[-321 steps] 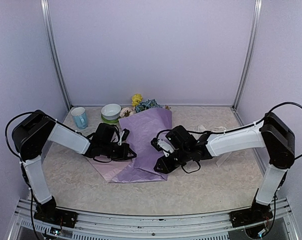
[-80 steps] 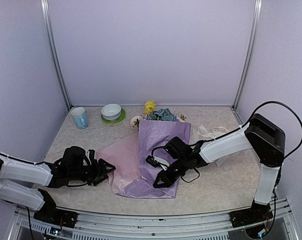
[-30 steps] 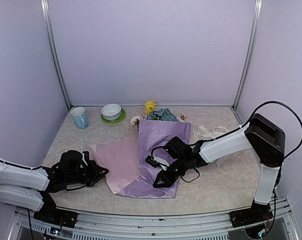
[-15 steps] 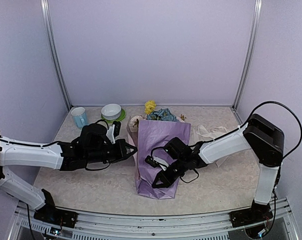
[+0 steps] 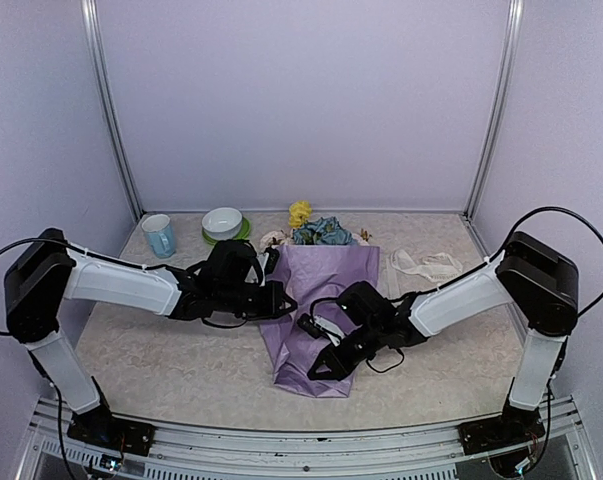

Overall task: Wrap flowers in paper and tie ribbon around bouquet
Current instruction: Fold the 2/3-folded wrapping paper at the center of the board.

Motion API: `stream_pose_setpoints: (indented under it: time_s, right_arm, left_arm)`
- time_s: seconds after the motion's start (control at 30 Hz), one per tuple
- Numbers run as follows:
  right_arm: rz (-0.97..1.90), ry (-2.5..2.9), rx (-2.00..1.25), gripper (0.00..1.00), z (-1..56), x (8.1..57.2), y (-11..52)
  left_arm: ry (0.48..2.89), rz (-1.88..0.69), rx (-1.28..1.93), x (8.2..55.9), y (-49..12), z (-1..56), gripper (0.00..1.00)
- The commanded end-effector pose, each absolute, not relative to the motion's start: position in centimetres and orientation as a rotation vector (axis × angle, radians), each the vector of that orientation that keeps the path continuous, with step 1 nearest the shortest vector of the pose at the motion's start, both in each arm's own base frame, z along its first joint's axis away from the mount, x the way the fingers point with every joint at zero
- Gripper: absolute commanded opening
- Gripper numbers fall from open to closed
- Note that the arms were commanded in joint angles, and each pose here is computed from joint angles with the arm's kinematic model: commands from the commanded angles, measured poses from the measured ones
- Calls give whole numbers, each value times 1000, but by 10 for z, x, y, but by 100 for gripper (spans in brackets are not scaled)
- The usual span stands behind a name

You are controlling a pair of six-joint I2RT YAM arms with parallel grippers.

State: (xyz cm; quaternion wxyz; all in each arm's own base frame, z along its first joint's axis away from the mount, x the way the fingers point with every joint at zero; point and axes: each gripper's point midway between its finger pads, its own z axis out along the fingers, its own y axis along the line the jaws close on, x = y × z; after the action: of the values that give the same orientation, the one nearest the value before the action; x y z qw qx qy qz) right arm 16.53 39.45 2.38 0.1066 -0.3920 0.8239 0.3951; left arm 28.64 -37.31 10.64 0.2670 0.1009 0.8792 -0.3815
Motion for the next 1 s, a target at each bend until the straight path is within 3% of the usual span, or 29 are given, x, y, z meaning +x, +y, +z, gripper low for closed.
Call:
stream_pose_setpoints:
  time_s: [0.0,0.2,0.33,0.6,0.67,0.8,0.97]
  right_arm:
    - [1253,2332,-1113,0,50,164,407]
    - [1266,2294,-1102,0,64,166,408]
    - [1251,2197,-1077,2,106,175,405]
    - [1021,2363,-643,12,105,258,309]
    - [1029,2329,-709,16,112,272,314]
    - [921,2226,-819,16,131,322,337]
    - [954,2279,-832,15,105,365,365]
  left_arm:
    - [2412,-1084,305,289,-376,95,0]
    - [2506,-1029,382,291,-385,66,0]
    - [2556,-1002,395,290,-385,50,0]
    - [2558,-984,395,290,-382,48,0]
    - [2544,-981,411,291,-385,52,0]
    - [2542,-916,428,294,-386,53,0]
    - [2530,-852,453,293,-388,57,0]
